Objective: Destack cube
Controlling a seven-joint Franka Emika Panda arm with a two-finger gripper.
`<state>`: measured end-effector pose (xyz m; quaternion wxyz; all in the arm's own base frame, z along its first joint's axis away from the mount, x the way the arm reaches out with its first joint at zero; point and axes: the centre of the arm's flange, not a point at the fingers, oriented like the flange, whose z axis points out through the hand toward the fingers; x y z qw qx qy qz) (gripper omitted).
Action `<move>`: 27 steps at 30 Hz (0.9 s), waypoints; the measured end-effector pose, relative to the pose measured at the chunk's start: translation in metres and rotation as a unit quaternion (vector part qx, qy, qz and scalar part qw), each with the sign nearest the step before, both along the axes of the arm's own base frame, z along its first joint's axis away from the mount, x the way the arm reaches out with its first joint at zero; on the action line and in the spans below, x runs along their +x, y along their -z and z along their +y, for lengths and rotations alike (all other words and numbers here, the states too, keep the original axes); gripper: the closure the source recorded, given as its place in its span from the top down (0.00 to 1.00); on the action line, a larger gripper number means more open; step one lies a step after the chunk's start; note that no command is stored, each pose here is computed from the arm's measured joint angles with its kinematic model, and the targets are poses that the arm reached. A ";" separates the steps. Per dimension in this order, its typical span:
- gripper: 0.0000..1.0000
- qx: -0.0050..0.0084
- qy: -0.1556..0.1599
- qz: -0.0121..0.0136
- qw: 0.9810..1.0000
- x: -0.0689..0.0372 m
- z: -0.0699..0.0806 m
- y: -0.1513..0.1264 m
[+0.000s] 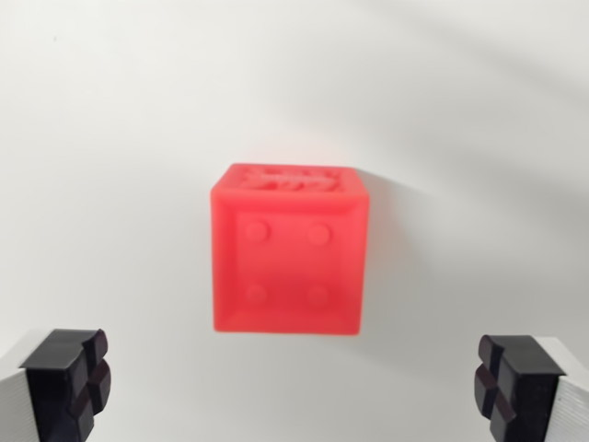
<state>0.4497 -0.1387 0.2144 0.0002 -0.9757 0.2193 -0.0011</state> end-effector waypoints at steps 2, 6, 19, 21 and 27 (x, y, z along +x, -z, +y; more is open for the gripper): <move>1.00 0.000 0.000 0.000 1.000 0.000 0.000 -0.007; 1.00 0.000 -0.001 0.000 1.000 0.000 0.000 -0.025; 1.00 0.001 -0.001 -0.001 1.000 -0.001 0.001 -0.083; 1.00 0.001 -0.001 -0.001 1.000 -0.001 0.001 -0.089; 1.00 0.001 -0.001 -0.001 1.000 -0.001 0.001 -0.114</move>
